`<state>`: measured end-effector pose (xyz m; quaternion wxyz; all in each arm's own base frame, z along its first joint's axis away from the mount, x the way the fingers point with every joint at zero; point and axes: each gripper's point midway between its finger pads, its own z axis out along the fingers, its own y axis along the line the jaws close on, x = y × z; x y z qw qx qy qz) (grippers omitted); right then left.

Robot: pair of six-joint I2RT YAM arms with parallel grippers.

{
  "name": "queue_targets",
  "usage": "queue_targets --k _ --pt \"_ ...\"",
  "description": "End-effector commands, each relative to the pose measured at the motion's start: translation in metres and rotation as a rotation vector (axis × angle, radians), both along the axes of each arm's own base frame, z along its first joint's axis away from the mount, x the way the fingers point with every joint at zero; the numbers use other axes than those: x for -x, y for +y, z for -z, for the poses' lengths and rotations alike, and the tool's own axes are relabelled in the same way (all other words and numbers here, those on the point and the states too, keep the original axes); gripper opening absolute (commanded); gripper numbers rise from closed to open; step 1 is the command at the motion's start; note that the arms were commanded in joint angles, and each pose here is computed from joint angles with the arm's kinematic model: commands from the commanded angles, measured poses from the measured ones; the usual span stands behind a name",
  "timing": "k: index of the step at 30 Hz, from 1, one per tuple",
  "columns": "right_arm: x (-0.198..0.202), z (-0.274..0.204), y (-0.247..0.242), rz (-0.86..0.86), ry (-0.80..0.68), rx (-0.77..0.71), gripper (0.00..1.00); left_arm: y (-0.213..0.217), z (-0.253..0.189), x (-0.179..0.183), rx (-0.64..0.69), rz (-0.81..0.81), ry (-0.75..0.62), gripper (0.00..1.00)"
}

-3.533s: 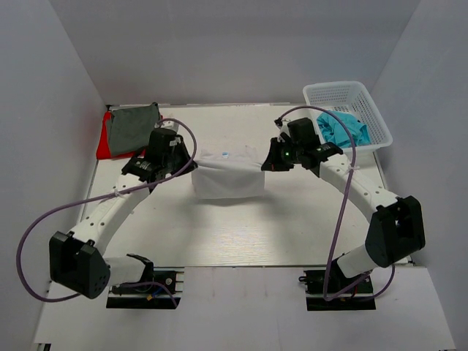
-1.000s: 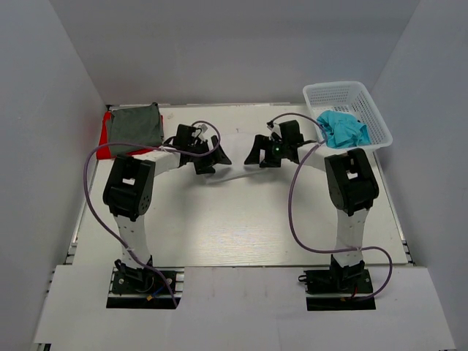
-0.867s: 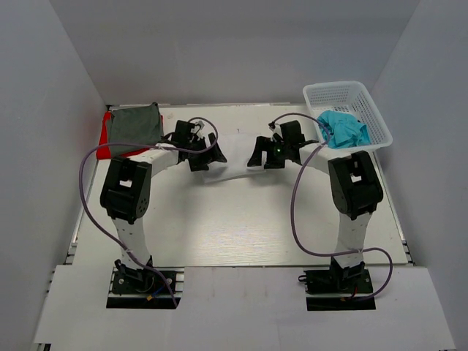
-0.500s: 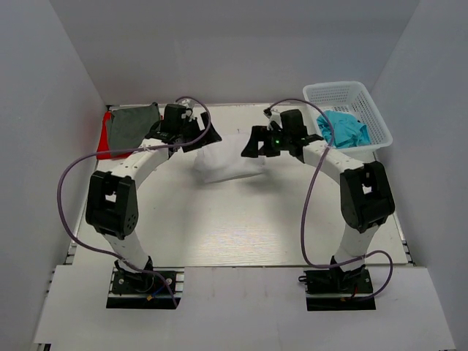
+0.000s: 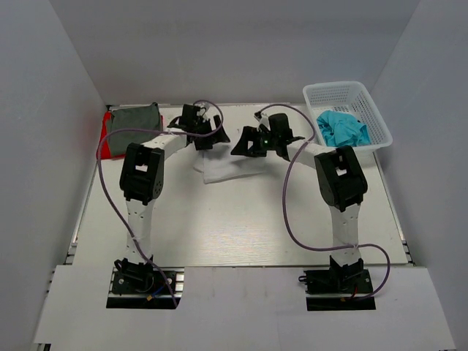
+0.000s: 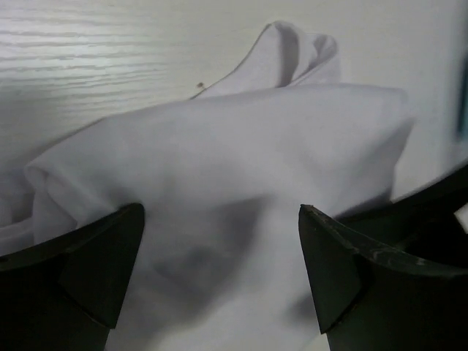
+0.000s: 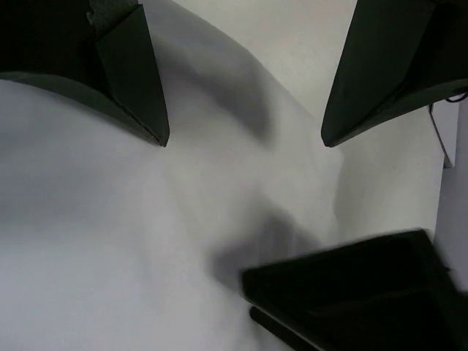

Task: Fold and stack the t-shirts
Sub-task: Fold the long partially folded tshirt into a neat square, then put the neatly folded tshirt into the corner of the board with the left arm

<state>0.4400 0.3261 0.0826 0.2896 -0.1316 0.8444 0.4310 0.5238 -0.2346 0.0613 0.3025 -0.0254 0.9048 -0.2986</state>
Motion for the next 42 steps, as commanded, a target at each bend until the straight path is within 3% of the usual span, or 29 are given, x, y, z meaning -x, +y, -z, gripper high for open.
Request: queue_targets --k 1,6,9,14,17,19,24,27,34,38,42 --pt "-0.004 0.028 -0.013 0.057 0.071 -0.006 0.90 0.031 0.009 -0.003 -0.065 -0.064 0.014 0.98" --pt "0.012 0.064 -0.035 0.111 0.162 0.024 0.90 0.050 0.021 -0.011 -0.096 -0.116 0.018 0.97" --pt "0.013 0.053 -0.029 0.068 0.128 0.009 0.90 0.048 0.013 -0.015 -0.039 -0.082 0.015 0.97" --pt "-0.007 -0.014 -0.021 0.017 -0.049 0.017 0.90 0.039 -0.060 -0.025 -0.006 -0.060 -0.121 1.00" --pt "-0.011 -0.077 -0.021 0.027 -0.196 -0.006 0.90 0.033 -0.078 -0.008 -0.030 -0.023 -0.157 1.00" --pt "-0.007 -0.092 -0.021 0.033 -0.217 -0.004 0.90 0.039 -0.103 0.002 -0.049 -0.015 -0.219 1.00" --pt "0.031 -0.113 -0.034 0.092 -0.206 0.013 0.90 0.075 -0.072 0.036 -0.196 -0.126 -0.094 1.00" --pt "0.043 -0.108 -0.055 0.185 -0.162 0.080 0.90 0.082 -0.057 0.050 -0.214 -0.157 -0.029 1.00" --pt "0.059 -0.131 -0.114 0.452 -0.259 0.158 0.90 0.080 -0.006 0.066 -0.217 -0.158 0.135 1.00" --pt "0.062 -0.116 -0.117 0.447 -0.231 0.192 0.90 0.071 0.014 0.062 -0.175 -0.137 0.136 1.00" --pt "0.064 -0.102 -0.113 0.416 -0.198 0.208 0.90 0.056 0.025 0.057 -0.162 -0.099 0.158 0.92"
